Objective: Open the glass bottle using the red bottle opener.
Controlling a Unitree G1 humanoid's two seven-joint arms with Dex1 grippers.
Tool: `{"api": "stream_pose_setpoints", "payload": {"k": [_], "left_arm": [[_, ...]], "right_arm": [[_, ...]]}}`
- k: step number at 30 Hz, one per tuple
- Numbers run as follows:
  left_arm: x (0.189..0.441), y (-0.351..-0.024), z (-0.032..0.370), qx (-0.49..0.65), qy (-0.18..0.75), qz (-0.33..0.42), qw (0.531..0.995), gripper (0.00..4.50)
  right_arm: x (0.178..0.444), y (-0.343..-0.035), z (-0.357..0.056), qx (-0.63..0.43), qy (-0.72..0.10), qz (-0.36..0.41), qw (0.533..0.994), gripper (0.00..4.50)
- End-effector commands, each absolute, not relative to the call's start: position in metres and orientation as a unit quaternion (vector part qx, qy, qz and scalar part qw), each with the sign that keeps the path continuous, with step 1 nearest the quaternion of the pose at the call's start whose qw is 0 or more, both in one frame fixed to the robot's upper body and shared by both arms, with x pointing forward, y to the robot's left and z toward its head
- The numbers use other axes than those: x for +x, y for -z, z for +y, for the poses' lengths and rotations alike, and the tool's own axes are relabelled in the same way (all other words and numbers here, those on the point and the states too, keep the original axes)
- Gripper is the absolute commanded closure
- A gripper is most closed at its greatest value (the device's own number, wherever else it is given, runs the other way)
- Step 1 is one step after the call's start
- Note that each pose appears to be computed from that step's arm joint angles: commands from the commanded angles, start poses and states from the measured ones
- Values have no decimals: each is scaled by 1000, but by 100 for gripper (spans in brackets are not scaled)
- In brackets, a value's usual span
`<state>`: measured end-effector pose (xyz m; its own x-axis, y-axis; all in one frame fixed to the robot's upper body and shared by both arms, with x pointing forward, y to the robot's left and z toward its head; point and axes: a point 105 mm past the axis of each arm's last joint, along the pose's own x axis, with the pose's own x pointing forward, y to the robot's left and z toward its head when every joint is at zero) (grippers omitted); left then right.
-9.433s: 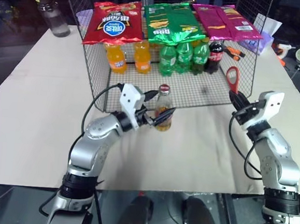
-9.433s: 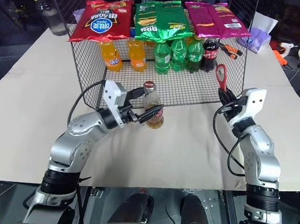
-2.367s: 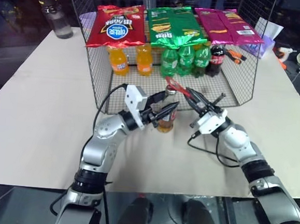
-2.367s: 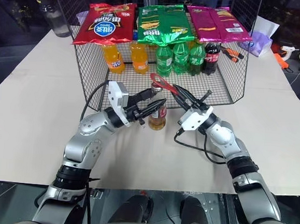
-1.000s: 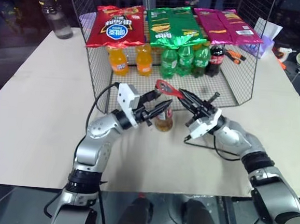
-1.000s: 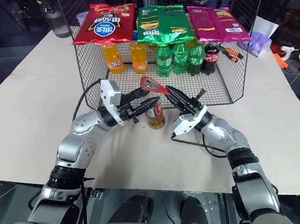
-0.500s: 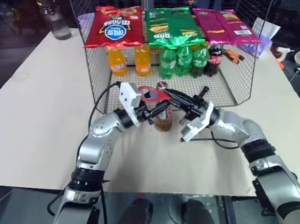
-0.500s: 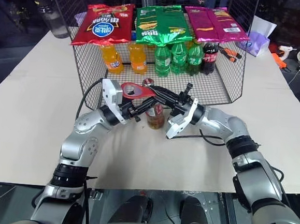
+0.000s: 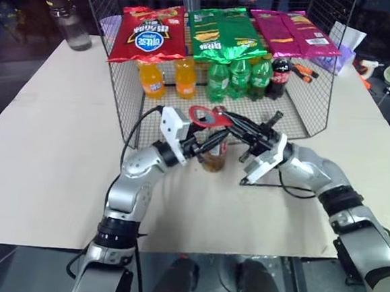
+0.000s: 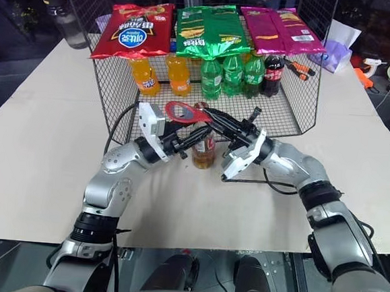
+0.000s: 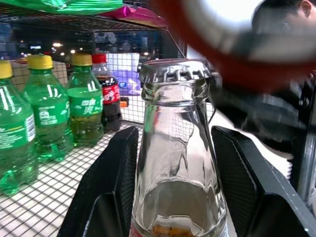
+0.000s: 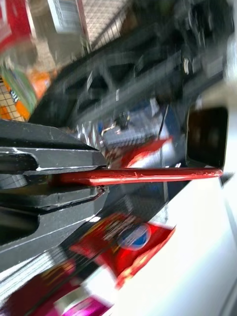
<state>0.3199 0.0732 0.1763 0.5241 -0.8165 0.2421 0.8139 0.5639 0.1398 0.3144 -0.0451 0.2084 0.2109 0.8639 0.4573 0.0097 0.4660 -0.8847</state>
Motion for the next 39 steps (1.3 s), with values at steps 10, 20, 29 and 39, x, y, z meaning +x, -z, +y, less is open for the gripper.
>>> {"api": "stream_pose_setpoints", "payload": {"k": [10,20,29,39], "left_arm": [[312,-153,65,-2,487,-97,868,226],[312,-153,69,2,481,-98,871,226],[313,-158,70,-13,479,-104,871,226],[311,-163,74,-13,472,-111,875,131]], "right_arm": [[311,-259,-82,-250,-266,-501,784,450],[319,-238,-99,-20,-382,-281,880,450],[319,-203,-112,-8,-386,-190,903,450],[308,-154,-114,47,-397,-76,913,450]]}}
